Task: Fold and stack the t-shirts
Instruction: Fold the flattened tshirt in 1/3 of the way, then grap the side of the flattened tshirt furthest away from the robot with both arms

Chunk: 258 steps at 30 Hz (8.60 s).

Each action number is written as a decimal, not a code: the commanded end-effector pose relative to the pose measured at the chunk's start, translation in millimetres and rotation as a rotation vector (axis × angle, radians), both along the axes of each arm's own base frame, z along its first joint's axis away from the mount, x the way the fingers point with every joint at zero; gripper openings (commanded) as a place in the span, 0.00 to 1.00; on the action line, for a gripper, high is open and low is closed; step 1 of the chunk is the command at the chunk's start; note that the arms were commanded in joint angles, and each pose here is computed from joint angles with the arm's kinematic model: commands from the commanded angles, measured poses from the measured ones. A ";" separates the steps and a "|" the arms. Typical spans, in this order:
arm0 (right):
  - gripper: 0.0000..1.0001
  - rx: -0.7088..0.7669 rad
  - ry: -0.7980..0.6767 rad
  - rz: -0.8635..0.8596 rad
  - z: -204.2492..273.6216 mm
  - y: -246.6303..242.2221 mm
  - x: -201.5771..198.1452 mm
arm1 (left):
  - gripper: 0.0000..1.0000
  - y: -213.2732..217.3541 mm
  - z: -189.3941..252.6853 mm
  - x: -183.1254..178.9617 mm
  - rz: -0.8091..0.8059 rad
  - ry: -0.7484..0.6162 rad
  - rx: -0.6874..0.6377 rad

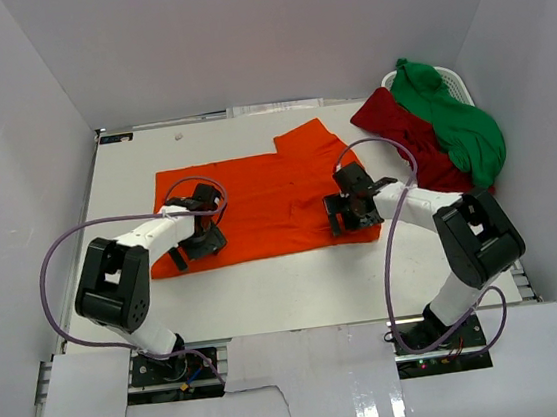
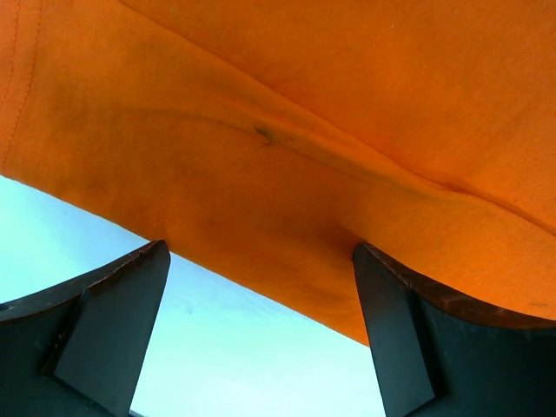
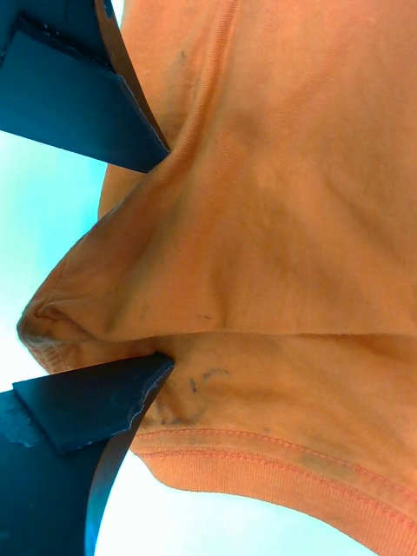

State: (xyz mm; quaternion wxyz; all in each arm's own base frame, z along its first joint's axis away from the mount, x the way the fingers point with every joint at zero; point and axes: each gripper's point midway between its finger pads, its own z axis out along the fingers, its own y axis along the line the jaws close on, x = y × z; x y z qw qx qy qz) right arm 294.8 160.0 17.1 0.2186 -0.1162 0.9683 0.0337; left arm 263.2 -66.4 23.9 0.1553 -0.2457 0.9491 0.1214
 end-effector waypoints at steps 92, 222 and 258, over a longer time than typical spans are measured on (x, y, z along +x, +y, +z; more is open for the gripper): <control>0.08 -0.038 -0.101 0.023 41.8 1.9 87.1 | 0.98 -129.6 62.6 33.5 -0.358 -0.052 0.017; 0.23 0.282 -0.329 0.014 0.1 37.1 323.4 | 0.98 101.3 90.1 167.8 0.195 -0.201 0.091; 0.08 0.334 -0.451 0.086 45.8 45.4 328.0 | 0.65 112.4 31.5 212.1 0.247 -0.138 -0.050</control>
